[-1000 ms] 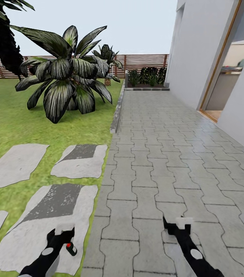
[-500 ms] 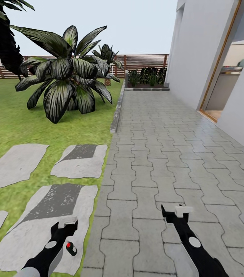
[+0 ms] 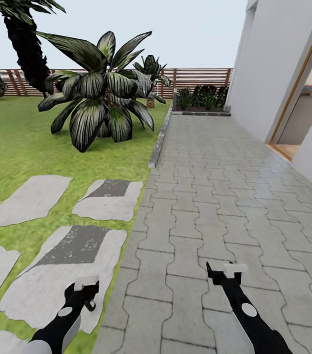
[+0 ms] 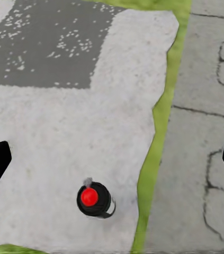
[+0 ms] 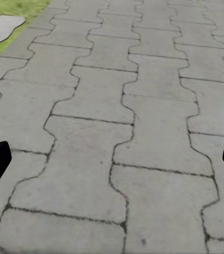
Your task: In the garden, pick up the pesticide atomizer on the floor and spray pesticide onto both trees until each tree trunk is fully covered.
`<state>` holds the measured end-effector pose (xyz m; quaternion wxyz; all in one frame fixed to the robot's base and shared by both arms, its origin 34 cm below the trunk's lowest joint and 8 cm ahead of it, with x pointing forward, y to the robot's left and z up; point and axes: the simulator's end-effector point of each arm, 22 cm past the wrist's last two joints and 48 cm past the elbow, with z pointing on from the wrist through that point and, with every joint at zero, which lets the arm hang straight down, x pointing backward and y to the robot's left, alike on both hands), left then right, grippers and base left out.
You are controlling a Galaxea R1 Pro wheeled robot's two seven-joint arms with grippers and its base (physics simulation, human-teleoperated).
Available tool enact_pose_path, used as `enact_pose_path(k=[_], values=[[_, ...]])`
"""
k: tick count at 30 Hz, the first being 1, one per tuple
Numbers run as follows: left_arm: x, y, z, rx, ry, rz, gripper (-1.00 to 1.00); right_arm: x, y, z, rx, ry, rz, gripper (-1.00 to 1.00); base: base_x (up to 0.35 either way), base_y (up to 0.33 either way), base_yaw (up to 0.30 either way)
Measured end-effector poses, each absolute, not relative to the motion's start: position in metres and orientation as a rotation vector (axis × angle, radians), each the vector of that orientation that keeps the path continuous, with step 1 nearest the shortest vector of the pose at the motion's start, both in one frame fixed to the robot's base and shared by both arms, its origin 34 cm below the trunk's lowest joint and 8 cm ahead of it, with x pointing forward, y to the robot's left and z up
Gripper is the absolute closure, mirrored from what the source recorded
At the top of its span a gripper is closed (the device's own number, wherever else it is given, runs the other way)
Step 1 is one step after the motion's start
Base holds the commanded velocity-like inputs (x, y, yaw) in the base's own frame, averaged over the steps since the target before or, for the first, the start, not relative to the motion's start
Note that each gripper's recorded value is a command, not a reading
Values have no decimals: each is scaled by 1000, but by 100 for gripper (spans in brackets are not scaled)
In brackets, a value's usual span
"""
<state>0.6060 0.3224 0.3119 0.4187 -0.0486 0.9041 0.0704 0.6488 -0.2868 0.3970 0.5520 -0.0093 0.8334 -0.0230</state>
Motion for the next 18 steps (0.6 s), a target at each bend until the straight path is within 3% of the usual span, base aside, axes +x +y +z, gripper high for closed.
enact_pose_path(k=[11,18], values=[[606,323,312,-123,2267,176,-100,648,-286,396,-22,1973,-54,-100,22,-267,278],[606,325,312,-129,2266,181,-100,648,-286,396,-21,1973,-54,-100,63,-65,185]])
